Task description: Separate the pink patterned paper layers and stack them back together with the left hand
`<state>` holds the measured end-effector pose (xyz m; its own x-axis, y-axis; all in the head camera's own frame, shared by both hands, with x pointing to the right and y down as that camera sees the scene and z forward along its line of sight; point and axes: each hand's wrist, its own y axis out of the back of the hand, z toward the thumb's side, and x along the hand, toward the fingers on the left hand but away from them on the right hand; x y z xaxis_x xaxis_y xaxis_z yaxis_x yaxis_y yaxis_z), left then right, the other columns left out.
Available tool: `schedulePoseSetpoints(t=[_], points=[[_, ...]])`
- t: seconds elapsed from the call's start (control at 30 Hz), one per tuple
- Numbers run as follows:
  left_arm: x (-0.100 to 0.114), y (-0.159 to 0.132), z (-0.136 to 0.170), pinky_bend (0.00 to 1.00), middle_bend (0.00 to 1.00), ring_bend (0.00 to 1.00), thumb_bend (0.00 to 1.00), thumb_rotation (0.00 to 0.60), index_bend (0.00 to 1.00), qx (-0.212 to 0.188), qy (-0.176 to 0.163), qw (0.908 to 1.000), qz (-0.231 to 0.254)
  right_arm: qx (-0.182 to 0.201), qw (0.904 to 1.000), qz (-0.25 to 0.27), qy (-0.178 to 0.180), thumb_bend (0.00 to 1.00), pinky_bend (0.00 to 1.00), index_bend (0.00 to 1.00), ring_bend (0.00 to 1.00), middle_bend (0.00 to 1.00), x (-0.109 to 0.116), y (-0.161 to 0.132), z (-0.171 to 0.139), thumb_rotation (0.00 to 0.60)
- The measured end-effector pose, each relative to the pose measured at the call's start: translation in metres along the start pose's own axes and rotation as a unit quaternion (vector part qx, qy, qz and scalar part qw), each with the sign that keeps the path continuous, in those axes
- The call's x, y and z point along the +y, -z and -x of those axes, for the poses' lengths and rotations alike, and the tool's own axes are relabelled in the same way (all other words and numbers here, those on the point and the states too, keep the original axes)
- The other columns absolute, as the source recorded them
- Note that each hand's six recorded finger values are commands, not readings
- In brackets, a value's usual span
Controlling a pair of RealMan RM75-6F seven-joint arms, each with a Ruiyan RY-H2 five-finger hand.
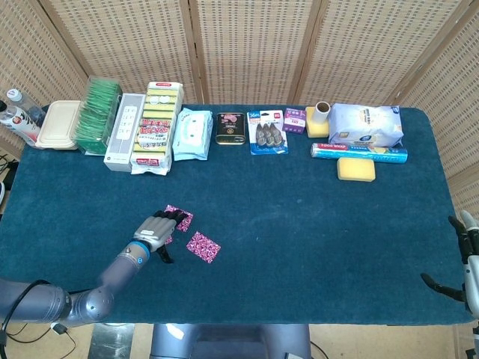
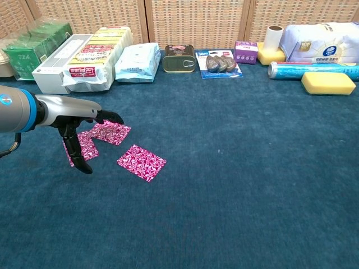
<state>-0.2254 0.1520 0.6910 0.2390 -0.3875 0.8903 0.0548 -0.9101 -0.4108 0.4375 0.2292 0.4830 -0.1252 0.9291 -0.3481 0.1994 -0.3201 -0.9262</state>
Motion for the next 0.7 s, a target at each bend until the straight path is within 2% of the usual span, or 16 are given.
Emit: schedulePoseSetpoints(t=[0.3, 0.43, 0.53, 0.7], points=[[-0.006, -0.004, 0.013, 0.03, 0.00, 0.05, 0.07, 0.600, 0.00, -0.024, 0.000, 0.9997, -0.003, -0.001, 1.0000, 0.001, 0.002, 0.00, 0.00, 0.00, 0.00, 0.00, 0.001, 0.000, 0.000, 0.600], [-0.008, -0.009, 0.017, 0.03, 0.00, 0.05, 0.12, 0.600, 0.00, -0.041, -0.007, 0.9990, -0.018, 0.001, 1.0000, 0.000, 0.000, 0.00, 0.00, 0.00, 0.00, 0.00, 0.000, -0.001, 0.000, 0.600], [-0.006, -0.019, 0.015, 0.03, 0.00, 0.04, 0.16, 0.600, 0.05, -0.065, -0.038, 0.9963, -0.040, 0.002, 1.0000, 0.000, -0.001, 0.00, 0.00, 0.00, 0.00, 0.00, -0.001, -0.002, -0.001, 0.600], [-0.006, -0.037, 0.002, 0.03, 0.00, 0.04, 0.19, 0.600, 0.10, -0.112, -0.109, 0.9856, -0.065, 0.001, 1.0000, 0.001, 0.000, 0.00, 0.00, 0.00, 0.00, 0.00, -0.001, -0.001, 0.000, 0.600]])
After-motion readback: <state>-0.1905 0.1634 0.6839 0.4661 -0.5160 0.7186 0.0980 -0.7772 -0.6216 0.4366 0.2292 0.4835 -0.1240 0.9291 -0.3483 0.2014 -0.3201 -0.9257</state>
